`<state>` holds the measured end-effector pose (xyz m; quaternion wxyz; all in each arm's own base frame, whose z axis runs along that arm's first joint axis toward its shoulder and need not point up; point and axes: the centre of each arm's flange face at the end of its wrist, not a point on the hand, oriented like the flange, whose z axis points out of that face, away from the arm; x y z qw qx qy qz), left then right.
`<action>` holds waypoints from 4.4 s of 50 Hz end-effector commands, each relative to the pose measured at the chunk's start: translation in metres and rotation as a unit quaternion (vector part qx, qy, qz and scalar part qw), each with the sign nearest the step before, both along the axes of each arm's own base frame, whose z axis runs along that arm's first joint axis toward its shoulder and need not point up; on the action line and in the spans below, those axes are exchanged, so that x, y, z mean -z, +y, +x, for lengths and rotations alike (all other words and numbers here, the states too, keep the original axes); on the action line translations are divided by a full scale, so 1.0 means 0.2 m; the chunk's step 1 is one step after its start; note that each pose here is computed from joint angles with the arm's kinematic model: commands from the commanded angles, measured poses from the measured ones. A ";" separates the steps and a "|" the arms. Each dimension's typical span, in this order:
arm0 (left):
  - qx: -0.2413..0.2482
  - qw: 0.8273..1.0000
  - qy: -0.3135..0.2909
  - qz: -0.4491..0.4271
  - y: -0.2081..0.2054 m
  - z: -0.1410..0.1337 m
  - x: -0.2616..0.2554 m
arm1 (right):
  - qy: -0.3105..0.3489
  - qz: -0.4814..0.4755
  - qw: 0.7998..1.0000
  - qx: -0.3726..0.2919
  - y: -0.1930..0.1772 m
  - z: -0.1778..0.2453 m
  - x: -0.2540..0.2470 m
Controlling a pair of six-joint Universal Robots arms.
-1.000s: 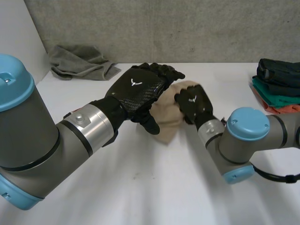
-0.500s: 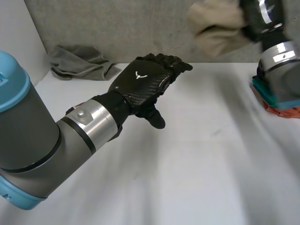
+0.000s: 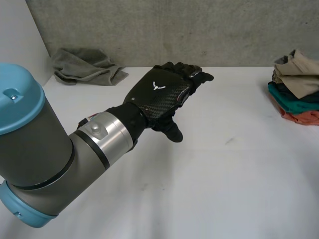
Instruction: Fold the laundry.
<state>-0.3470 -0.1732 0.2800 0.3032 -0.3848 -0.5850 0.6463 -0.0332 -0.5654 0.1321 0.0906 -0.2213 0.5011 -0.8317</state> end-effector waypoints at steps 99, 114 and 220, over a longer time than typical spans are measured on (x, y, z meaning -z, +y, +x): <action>-0.349 0.904 -0.097 -0.229 -1.86 0.79 0.89 | 0.276 0.190 0.942 -0.022 1.60 1.41 -0.08; -0.347 0.882 -0.134 -0.290 -1.84 0.80 0.93 | 0.277 0.186 0.942 -0.021 1.57 1.42 -0.06; -0.366 0.907 0.015 -0.207 -1.01 0.73 0.18 | 0.286 0.200 0.937 -0.035 1.56 1.43 0.01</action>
